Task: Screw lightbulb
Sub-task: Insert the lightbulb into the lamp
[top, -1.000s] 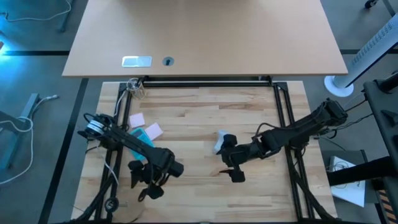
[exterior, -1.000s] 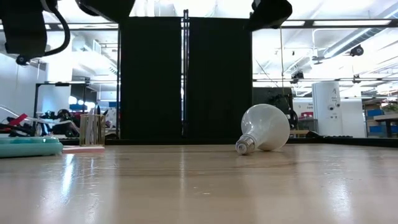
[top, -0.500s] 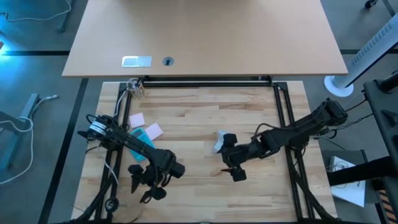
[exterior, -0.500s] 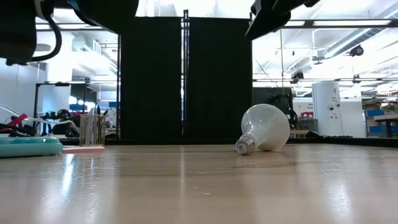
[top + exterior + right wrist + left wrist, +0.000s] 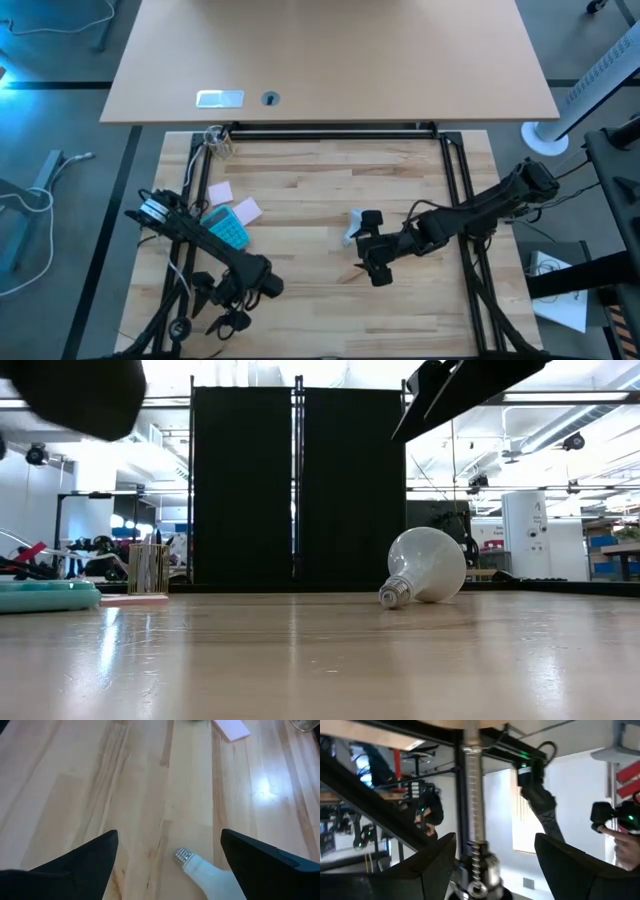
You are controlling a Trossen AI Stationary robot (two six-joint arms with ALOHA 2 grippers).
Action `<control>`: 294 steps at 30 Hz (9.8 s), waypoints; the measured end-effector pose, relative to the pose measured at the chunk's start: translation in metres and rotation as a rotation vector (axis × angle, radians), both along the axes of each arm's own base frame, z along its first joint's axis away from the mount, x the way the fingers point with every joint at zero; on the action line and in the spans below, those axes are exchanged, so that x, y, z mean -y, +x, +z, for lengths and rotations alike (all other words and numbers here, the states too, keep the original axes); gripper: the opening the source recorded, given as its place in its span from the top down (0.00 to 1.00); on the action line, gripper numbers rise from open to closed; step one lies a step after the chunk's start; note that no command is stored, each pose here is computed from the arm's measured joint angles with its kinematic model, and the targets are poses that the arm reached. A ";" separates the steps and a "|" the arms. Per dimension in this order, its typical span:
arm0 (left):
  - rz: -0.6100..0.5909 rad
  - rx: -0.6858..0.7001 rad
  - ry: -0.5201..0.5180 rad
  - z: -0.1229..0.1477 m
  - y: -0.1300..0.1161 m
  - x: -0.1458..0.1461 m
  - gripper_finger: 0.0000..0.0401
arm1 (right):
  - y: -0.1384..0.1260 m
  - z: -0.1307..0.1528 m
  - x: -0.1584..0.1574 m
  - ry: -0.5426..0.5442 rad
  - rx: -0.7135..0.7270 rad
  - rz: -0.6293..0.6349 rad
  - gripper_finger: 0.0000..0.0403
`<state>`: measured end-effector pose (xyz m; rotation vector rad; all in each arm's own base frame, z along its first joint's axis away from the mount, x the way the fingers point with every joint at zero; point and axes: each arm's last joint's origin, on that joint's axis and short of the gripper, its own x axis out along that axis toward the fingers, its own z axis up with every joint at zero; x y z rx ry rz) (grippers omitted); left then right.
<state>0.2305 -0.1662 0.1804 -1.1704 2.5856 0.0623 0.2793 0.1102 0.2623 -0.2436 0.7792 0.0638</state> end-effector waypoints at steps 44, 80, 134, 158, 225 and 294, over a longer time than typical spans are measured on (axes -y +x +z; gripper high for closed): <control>-0.179 -0.004 -0.097 0.010 -0.043 0.038 0.42 | 0.010 0.007 0.005 0.052 0.100 -0.038 0.14; 0.121 0.144 0.031 0.031 0.011 -0.074 0.67 | 0.025 0.020 0.027 -0.066 0.228 0.017 0.14; 0.449 0.703 0.225 0.129 0.037 -0.190 0.33 | 0.013 -0.018 0.028 0.069 0.073 -0.018 0.14; 0.105 1.704 0.571 0.211 -0.101 -0.105 0.34 | 0.025 0.101 0.024 0.295 0.309 -0.247 0.14; -0.053 2.436 1.208 -0.002 -0.151 -0.031 0.40 | 0.042 0.090 0.032 0.128 0.529 -0.607 0.14; 0.334 2.415 1.702 0.006 0.081 -0.116 0.80 | -0.001 0.033 0.013 0.093 0.054 -0.848 0.14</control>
